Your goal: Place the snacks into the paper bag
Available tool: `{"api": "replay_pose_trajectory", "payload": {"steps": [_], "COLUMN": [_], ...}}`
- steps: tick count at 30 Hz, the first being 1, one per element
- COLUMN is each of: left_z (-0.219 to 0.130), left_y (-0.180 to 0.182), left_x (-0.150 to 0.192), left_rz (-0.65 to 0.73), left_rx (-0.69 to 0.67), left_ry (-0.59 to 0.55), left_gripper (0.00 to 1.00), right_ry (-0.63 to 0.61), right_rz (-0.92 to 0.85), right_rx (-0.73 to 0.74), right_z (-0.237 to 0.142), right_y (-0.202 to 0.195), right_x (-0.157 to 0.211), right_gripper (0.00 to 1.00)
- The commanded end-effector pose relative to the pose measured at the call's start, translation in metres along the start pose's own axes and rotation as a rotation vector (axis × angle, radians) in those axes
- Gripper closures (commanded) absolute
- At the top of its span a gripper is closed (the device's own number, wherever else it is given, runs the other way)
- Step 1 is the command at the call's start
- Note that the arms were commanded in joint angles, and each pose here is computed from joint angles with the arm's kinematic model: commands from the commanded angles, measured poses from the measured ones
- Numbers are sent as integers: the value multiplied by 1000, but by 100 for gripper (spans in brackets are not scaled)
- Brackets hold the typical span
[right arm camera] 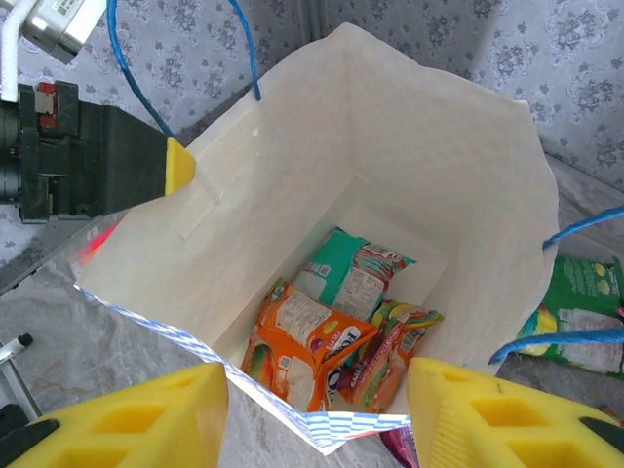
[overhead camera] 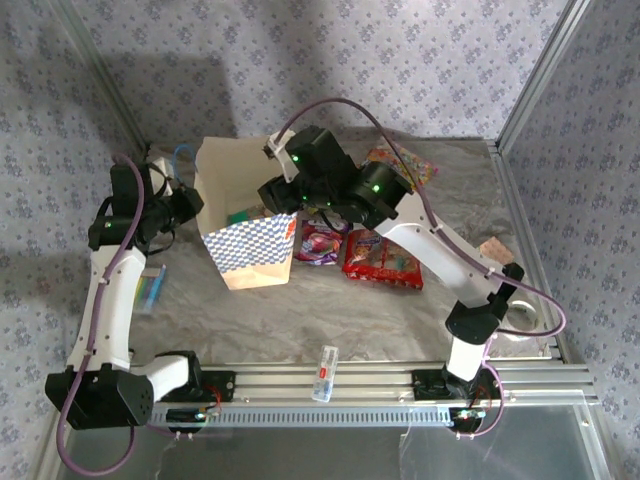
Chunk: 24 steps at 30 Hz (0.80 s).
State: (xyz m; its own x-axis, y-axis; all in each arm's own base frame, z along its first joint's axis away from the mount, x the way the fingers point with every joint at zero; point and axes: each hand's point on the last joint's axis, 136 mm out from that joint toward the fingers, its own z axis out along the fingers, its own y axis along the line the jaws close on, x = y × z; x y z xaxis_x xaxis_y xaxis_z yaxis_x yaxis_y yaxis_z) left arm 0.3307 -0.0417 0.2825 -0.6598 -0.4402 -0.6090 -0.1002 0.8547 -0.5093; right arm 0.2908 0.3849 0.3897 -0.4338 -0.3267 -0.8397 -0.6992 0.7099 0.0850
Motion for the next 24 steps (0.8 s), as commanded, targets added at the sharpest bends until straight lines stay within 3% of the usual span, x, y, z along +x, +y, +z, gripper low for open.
{"api": "replay_pose_trajectory", "payload": {"steps": [1,14,24], "left_z": [-9,-14,-15], "left_y": [-1,-4,-3], "left_x": [3,2,2], "left_rz": [-11,-12,-15], "left_rx": [11,15,12], "left_ry": [-2,-8,-10], "left_gripper": [85,85,85], "right_ry": [-40,-63,-94], "right_rz": [-6,45,213], "right_rx": [30,177,285], "right_z": [-16,-51,-88], "right_y": [-5,-46,-100], "right_x": [-5,25,60], "right_gripper": [48,45,47]}}
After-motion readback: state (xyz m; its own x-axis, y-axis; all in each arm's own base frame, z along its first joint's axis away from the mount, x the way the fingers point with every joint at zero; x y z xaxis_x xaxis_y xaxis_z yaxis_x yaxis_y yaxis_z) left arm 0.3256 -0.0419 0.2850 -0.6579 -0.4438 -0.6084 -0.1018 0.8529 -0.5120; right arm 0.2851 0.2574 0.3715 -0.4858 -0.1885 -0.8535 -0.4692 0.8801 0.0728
